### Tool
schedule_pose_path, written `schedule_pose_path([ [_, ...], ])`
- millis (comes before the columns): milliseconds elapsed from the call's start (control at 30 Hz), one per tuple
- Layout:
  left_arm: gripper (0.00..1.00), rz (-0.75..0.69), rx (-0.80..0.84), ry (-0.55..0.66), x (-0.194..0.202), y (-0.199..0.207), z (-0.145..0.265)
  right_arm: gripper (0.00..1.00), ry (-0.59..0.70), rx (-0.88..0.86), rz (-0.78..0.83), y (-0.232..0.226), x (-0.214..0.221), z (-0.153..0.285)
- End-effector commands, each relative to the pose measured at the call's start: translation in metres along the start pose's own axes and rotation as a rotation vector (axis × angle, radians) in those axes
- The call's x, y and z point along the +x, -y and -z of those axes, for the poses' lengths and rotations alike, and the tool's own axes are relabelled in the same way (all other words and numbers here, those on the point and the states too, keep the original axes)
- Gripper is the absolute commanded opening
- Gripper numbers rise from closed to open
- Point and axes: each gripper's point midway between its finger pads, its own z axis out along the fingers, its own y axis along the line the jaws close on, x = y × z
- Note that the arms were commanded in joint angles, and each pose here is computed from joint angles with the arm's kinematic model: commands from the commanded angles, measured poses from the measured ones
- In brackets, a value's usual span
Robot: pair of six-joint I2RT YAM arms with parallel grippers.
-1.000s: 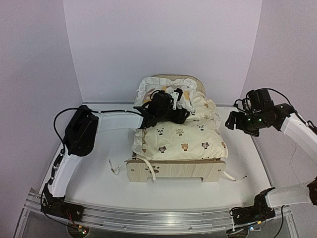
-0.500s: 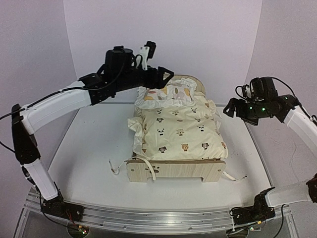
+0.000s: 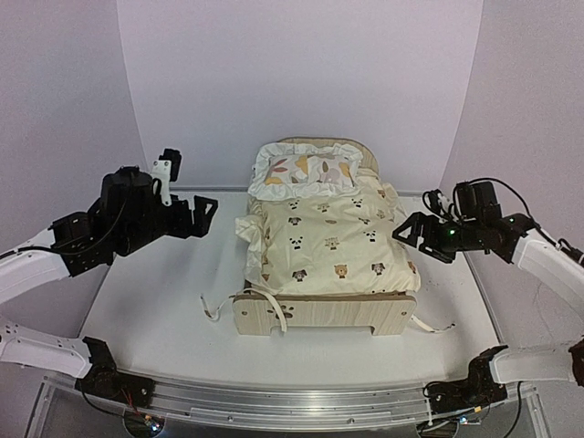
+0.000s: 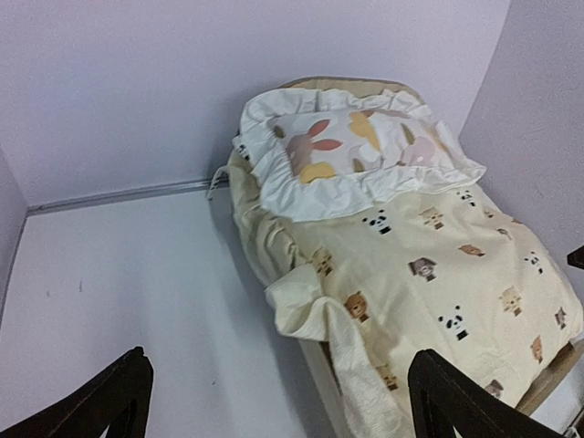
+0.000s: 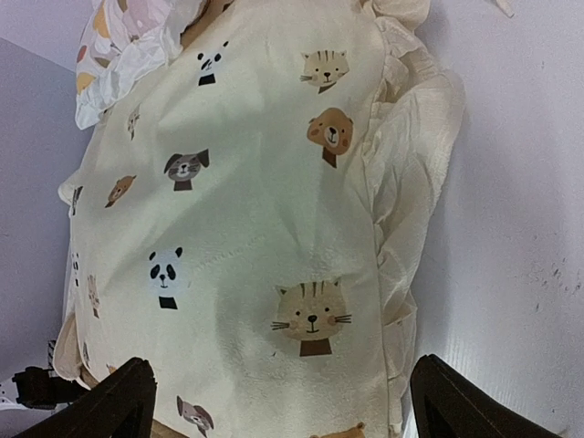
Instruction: Set up the pet bed
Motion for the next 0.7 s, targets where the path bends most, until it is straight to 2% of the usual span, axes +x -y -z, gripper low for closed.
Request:
schedule_pose_path([
  [0,1.00,0.053,-0.152,-0.029,0.027,-0.040,0.019,0.98,0.126,-0.134,0.046,-0.029,-0.023,0.013],
  [233,0.99,0.055,-0.157,-0.030,0.039,-0.050,0.031,0.98,0.141,-0.168,0.066,-0.034,-0.022,0.016],
  [667,0.99,0.075,-0.149,-0.055,0.047,-0.045,0.019,0.98,0.132,-0.214,0.061,-0.042,-0.021,0.010],
])
